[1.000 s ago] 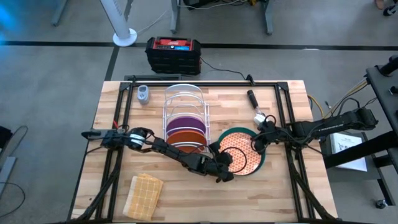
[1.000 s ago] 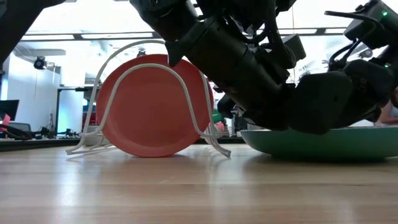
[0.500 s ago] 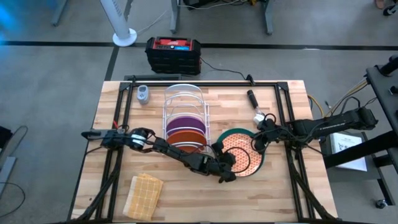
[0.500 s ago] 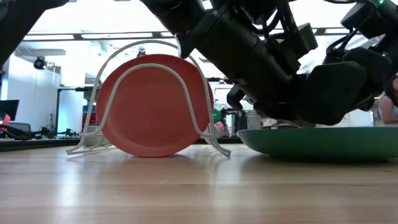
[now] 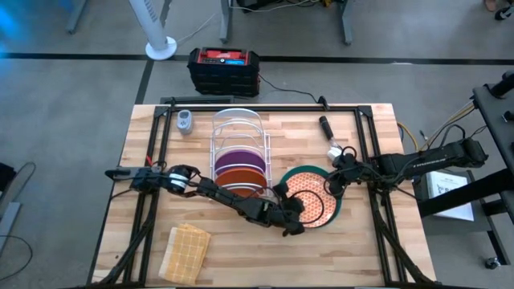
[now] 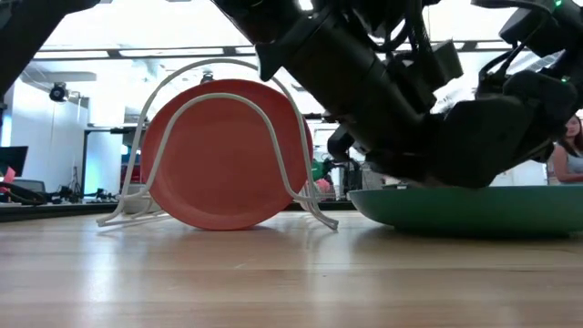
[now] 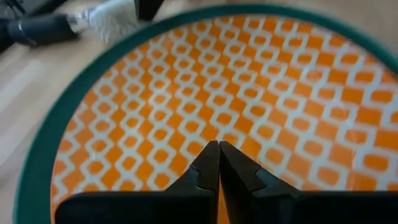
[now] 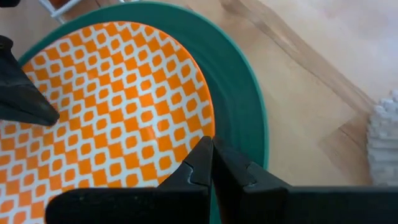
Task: Sort dishes
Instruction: Put the orange/white plate into the dish rack
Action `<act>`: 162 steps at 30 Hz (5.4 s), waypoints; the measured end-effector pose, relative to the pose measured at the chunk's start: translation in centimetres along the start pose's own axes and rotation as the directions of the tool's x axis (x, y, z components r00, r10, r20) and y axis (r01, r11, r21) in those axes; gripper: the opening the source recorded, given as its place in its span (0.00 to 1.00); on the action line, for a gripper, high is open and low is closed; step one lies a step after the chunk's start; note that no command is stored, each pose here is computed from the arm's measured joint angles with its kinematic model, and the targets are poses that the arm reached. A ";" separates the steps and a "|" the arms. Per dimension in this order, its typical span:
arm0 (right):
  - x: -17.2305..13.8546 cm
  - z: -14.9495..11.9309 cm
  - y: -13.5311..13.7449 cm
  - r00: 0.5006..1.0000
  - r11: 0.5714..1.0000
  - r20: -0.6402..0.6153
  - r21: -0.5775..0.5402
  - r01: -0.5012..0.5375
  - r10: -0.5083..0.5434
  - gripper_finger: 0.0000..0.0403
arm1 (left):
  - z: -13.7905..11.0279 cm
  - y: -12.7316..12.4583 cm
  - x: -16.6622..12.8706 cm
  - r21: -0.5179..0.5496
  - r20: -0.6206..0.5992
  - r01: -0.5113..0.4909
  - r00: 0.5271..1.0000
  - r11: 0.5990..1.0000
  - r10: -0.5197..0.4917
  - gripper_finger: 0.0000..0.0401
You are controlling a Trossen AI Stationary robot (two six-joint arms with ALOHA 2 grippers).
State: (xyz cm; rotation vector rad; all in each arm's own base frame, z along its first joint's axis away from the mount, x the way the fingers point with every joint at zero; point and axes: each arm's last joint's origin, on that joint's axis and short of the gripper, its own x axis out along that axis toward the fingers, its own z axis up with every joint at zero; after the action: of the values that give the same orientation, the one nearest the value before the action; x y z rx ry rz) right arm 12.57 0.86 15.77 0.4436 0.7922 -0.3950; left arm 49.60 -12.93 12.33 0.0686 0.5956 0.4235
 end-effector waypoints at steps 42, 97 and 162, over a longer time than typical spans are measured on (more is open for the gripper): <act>0.0 -0.2 0.0 0.997 0.993 -0.056 0.114 -0.045 0.051 0.49 | -1.8 -0.3 1.1 -0.070 -0.056 0.003 0.998 0.998 -0.007 0.00; 0.5 -0.8 -0.3 0.997 0.997 -0.062 0.071 -0.031 0.036 0.52 | -1.8 -0.3 1.2 -0.041 -0.051 -0.008 0.999 0.999 0.006 0.00; 0.7 -0.4 -0.1 0.999 0.999 0.027 -0.019 -0.034 0.034 0.00 | -1.4 -0.3 1.4 -0.035 0.019 -0.048 0.999 0.998 0.049 0.00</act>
State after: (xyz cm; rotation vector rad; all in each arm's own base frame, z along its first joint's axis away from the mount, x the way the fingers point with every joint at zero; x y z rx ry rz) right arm 12.73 0.83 14.95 0.4335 0.7602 -0.3611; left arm 49.97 -12.70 10.43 0.0541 0.5679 0.4798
